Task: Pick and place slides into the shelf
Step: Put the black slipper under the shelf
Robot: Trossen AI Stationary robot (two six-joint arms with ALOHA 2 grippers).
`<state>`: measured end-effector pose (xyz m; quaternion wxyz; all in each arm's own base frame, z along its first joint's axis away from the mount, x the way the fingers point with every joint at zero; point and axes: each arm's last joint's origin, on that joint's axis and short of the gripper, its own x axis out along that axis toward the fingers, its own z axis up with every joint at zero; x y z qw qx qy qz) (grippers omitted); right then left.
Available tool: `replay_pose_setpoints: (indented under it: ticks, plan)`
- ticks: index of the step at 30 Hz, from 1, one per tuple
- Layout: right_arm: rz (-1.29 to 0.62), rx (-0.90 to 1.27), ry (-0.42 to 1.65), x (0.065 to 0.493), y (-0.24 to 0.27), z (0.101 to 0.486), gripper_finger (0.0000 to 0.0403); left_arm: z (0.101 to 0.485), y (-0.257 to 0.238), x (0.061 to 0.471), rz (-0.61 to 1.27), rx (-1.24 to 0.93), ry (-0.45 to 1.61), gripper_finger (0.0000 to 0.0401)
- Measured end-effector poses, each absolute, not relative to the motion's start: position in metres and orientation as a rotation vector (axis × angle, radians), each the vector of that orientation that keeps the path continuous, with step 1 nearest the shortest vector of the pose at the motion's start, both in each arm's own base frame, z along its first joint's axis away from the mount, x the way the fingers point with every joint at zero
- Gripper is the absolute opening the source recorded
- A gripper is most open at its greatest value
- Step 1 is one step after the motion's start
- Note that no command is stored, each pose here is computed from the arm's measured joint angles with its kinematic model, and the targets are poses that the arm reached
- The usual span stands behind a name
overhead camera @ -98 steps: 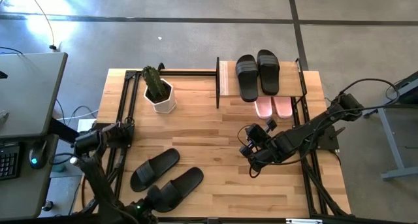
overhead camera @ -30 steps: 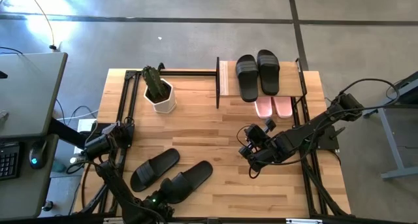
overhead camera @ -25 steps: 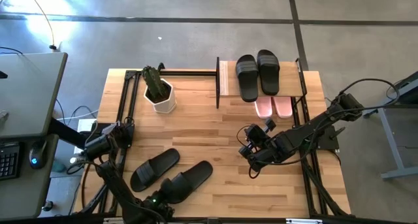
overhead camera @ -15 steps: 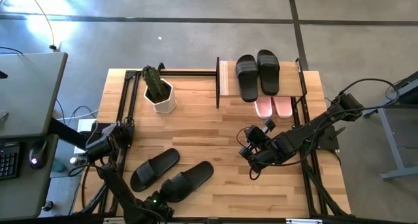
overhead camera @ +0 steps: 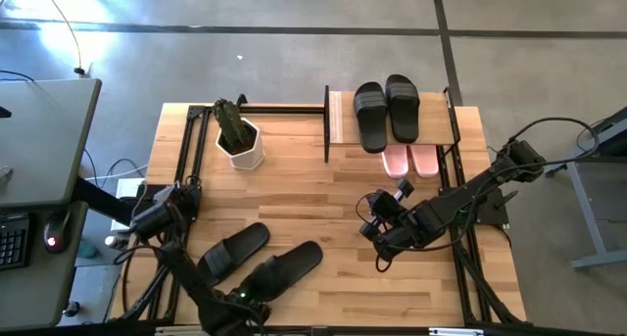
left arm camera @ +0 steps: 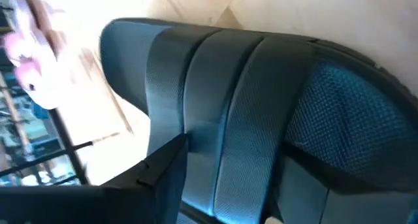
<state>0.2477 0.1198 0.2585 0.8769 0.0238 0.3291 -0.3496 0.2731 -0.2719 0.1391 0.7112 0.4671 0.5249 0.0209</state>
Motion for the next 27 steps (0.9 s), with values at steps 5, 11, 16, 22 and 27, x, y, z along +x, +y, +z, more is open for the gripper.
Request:
replay_pose_setpoints:
  ticks: [5, 11, 16, 22, 27]
  plan:
    - [-0.725, 0.047, 0.688, 0.247, 0.121, 0.258, 0.0, 0.142, -0.264, 0.278, 0.065, 1.035, 1.176, 0.0148]
    - [-0.724, 0.046, 0.69, 0.247, 0.121, 0.258, 0.0, 0.155, -0.265, 0.281, 0.086, 1.075, 1.176, 0.0064]
    - [-0.726, 0.045, 0.687, 0.247, 0.121, 0.259, 0.0, 0.168, -0.269, 0.285, 0.097, 1.065, 1.152, 0.0011]
    - [-0.721, 0.025, 0.692, 0.247, 0.121, 0.259, 0.0, 0.191, -0.272, 0.292, 0.141, 1.085, 1.104, 0.0006]
    - [-0.701, -0.018, 0.708, 0.247, 0.121, 0.259, 0.0, 0.23, -0.271, 0.3, 0.182, 1.103, 1.081, 0.0005]
